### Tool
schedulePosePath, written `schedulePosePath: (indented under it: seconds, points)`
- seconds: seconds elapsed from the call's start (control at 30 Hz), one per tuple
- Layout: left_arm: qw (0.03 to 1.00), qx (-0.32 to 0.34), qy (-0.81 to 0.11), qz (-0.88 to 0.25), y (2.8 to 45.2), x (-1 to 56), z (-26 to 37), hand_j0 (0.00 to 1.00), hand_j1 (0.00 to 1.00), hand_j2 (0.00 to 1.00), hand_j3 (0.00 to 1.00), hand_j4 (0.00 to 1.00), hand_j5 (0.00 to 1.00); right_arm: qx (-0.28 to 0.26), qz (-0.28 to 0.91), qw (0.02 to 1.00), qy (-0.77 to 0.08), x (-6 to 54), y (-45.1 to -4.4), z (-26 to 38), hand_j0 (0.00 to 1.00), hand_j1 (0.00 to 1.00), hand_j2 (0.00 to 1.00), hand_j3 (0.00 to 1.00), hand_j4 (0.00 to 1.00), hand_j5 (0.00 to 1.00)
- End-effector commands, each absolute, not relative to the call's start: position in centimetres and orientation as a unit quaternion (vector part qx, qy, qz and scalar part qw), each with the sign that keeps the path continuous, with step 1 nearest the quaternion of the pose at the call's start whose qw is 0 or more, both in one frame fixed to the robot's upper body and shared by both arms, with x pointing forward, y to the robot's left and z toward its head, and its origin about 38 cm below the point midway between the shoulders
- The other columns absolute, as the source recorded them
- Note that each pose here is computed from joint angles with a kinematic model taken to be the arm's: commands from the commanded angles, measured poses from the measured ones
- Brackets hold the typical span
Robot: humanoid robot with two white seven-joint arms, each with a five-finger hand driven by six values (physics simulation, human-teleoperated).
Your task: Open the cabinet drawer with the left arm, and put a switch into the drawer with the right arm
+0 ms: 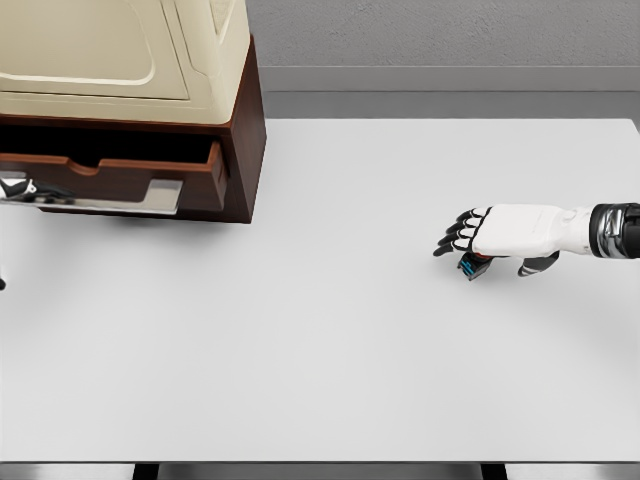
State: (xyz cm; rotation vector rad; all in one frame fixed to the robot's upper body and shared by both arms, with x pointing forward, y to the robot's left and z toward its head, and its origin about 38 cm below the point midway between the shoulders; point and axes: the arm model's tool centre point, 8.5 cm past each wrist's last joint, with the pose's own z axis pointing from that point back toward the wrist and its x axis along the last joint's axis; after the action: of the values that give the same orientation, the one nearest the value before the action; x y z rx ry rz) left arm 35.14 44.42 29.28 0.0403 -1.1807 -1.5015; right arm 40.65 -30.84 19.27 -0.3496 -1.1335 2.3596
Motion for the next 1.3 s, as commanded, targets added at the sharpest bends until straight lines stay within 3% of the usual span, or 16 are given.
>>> schedulePosePath:
  seconds: [0.0,0.5,1.1,1.27]
  points:
    - [0.576,0.014,-0.509,-0.639,44.5,34.8,29.7,1.0,1.0,1.0,1.0,1.0,1.0,-0.128,0.864,0.25,-0.417,40.7,-30.9,19.3,1.0,1.0,1.0,1.0,1.0,1.0]
    - [0.573,0.009,-0.512,-0.64,44.5,33.8,30.1,1.0,1.0,1.0,1.0,1.0,1.0,-0.128,0.865,0.249,-0.416,40.7,-30.9,19.3,0.9,0.9,0.9,0.9,0.9,0.9]
    - [0.57,0.006,-0.518,-0.637,45.5,32.4,30.6,1.0,1.0,1.0,1.0,1.0,1.0,-0.131,0.865,0.248,-0.417,40.8,-30.9,19.5,0.92,0.92,0.92,0.92,0.92,0.92]
    - [0.572,0.005,-0.538,-0.619,46.2,31.9,31.9,1.0,1.0,1.0,1.0,1.0,1.0,-0.13,0.865,0.248,-0.417,40.7,-30.9,19.5,0.87,0.87,0.87,0.87,0.87,0.87]
